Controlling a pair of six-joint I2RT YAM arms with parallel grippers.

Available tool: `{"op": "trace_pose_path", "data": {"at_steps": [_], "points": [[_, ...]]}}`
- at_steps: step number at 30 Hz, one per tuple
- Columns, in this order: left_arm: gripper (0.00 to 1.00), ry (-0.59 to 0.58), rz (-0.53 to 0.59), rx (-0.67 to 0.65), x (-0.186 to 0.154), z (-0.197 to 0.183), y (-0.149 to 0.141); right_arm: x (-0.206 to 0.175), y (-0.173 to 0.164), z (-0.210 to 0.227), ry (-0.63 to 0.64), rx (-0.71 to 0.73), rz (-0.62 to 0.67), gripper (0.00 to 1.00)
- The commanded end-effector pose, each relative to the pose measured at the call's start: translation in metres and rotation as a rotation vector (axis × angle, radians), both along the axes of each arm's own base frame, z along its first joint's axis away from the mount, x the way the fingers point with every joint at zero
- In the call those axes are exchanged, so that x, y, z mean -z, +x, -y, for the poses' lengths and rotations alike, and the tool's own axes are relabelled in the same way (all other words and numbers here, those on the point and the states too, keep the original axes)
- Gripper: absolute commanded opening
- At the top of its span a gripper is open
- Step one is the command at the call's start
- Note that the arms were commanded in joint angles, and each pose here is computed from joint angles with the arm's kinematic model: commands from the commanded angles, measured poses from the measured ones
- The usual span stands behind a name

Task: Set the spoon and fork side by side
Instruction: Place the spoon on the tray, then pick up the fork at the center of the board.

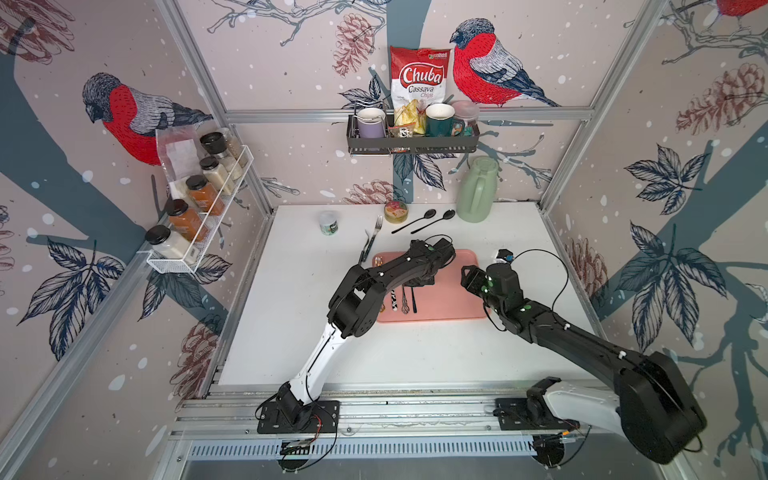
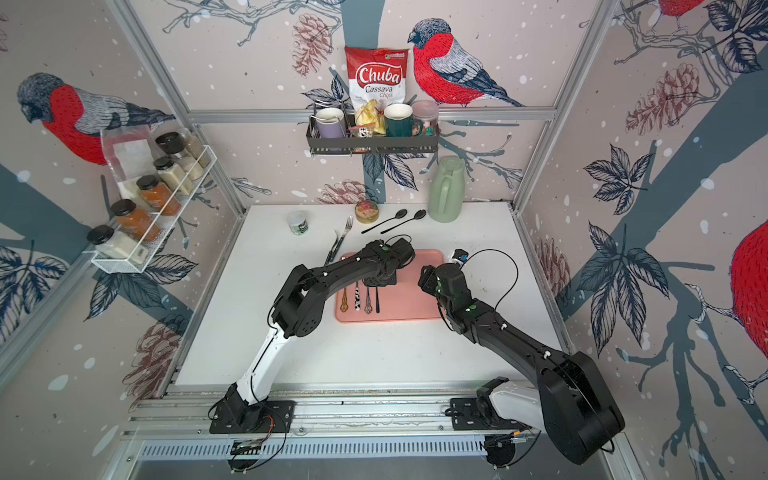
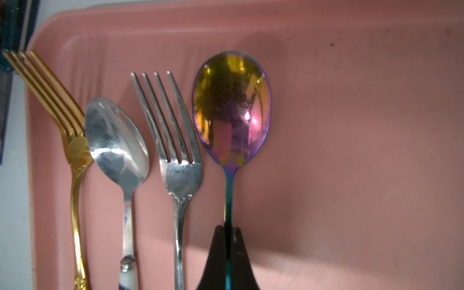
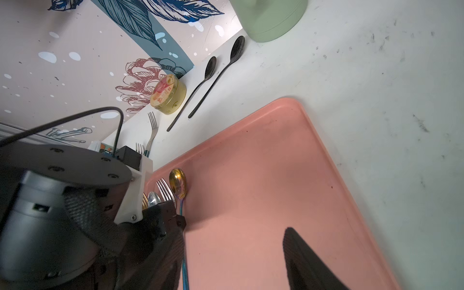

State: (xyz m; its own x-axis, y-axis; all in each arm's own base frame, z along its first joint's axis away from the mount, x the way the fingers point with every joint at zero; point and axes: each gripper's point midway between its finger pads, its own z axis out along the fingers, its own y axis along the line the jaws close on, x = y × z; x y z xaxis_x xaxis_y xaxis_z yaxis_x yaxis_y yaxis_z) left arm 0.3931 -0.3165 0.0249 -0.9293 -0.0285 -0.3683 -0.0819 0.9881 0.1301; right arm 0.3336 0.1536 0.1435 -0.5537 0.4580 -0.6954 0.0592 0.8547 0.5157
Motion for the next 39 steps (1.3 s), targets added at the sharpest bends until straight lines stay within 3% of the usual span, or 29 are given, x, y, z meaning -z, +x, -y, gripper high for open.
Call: {"op": "trace_pose_path", "data": {"at_steps": [1,8,16,21,26,31,35,39], "points": [[0.14,0.028,-0.010,0.007,-0.002,-0.006,-0.001,-0.005,0.003,-0.002,0.016,0.002,0.016,0.65],[0.34,0.034,0.061,0.038,-0.050,-0.008,0.008,-0.007,0.005,-0.003,0.010,0.000,0.011,0.65],[0.36,0.004,0.182,0.136,-0.128,-0.020,0.020,-0.018,0.030,-0.027,-0.062,-0.078,-0.096,0.65],[0.36,0.003,0.202,0.171,-0.151,-0.050,0.026,-0.036,0.049,-0.053,-0.077,-0.140,-0.109,0.65],[0.34,-0.001,0.187,0.140,-0.148,-0.096,0.031,-0.046,0.067,-0.085,-0.096,-0.196,-0.119,0.65],[0.29,-0.095,0.138,0.088,-0.112,-0.141,0.028,-0.043,0.081,-0.124,-0.121,-0.258,-0.143,0.64],[0.26,-0.204,0.130,0.096,-0.090,-0.156,0.037,-0.036,0.091,-0.141,-0.127,-0.287,-0.160,0.64],[0.26,-0.223,0.090,0.102,-0.070,-0.169,0.048,-0.023,0.095,-0.148,-0.135,-0.299,-0.182,0.63]]}}
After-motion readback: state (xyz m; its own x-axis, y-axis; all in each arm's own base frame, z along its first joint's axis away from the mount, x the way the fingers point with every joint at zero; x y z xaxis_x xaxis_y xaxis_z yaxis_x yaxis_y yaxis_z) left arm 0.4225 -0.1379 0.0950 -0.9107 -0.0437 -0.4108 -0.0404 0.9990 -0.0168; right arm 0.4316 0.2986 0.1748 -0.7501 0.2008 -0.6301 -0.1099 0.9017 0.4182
